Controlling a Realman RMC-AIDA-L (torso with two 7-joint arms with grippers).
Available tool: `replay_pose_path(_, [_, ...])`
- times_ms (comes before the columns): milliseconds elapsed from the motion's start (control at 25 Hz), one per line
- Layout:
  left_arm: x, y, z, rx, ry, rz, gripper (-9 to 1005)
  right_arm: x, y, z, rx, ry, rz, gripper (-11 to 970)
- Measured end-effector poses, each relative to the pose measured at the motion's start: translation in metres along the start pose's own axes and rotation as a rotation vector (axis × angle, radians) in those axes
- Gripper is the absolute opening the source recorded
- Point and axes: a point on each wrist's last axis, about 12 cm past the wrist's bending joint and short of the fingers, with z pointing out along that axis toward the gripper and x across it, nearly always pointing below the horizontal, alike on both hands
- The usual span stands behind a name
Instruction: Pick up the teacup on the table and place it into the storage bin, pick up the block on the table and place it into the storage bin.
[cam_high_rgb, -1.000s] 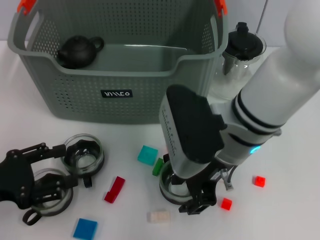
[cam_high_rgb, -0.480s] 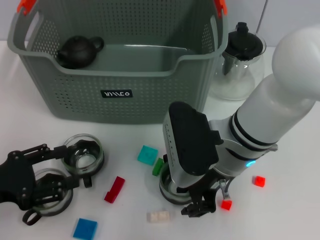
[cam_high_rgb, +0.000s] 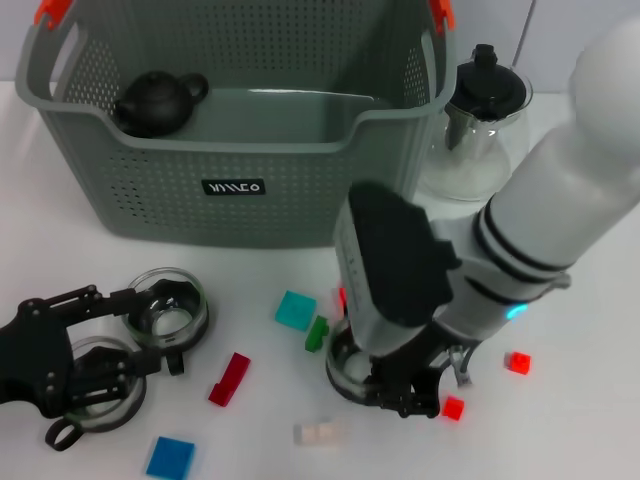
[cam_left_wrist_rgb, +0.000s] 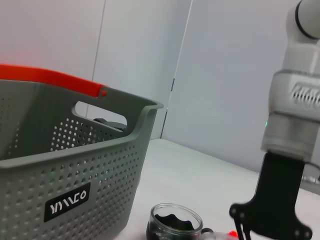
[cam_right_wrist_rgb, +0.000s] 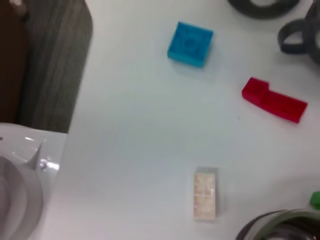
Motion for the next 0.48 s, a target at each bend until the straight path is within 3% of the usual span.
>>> replay_pose_path(240, [0.0, 0.0, 0.0, 0.0, -0.001, 0.0, 781, 0.001, -0.003, -0.051, -0.006, -0.088, 0.032, 67])
replay_pose_path(480, [0.001, -0.001, -0.001, -0.003, -0.001, -0.003, 781, 0.012, -0.007, -0.095, -0.036, -0.339, 0.05, 58])
